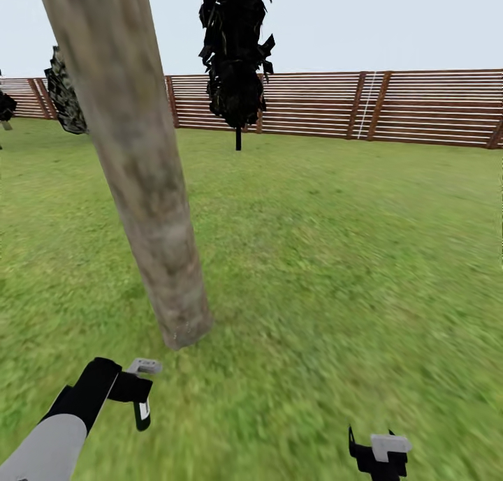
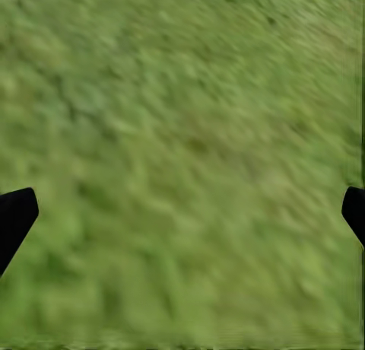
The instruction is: In the garden, pick up the pesticide atomizer on the floor and spray pesticide onto both trees until each tree trunk is fully covered.
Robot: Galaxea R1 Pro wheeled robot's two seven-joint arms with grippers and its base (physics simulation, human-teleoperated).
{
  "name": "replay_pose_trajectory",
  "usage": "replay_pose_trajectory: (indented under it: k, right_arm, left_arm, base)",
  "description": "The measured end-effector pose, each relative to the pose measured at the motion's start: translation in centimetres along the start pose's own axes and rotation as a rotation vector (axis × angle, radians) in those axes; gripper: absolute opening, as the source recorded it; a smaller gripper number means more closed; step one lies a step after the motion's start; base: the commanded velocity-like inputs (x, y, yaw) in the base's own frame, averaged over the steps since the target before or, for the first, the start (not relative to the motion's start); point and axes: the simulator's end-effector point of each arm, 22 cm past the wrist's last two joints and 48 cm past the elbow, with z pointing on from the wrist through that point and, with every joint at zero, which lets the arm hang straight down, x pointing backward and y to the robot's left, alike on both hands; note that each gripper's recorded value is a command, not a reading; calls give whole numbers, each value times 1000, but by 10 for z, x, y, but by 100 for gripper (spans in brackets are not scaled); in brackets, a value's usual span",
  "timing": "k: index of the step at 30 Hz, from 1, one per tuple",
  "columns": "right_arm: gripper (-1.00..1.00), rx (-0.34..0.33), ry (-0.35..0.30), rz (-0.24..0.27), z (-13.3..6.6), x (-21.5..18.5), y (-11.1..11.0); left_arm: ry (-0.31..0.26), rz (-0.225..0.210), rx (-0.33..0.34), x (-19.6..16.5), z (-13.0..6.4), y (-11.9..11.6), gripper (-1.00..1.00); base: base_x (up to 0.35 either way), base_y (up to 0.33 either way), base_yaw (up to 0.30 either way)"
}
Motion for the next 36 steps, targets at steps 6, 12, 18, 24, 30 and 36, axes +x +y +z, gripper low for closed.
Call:
replay_pose_trajectory:
  k: [6,12,18,24,30,36]
  right_arm:
    - [100,-3,0,2,0,0,3]
    - [100,-5,-19,6,-2,-3,3]
    - [100,-16,-112,33,-22,-4,3]
    - [100,-16,-120,35,-23,-5,3]
    - [100,-21,-81,28,-30,11,4]
    - [100,-32,11,9,-54,54,4]
  left_arm:
    - [-13,2,-5,-6,-3,1,-100]
    - [-109,-11,-2,-41,-21,1,-100]
    - [-182,-36,30,-78,-35,-6,-100]
    - [-172,-45,19,-87,-42,-2,-100]
    - [-173,-51,8,-87,-45,7,-100]
    - [-177,-49,4,-89,-47,8,-100]
  base:
    - [-244,0,0]
    - [-18,0,0]
    - [0,0,0]
    - [-18,3,0]
    - [-139,41,0]
    - [-6,2,0]
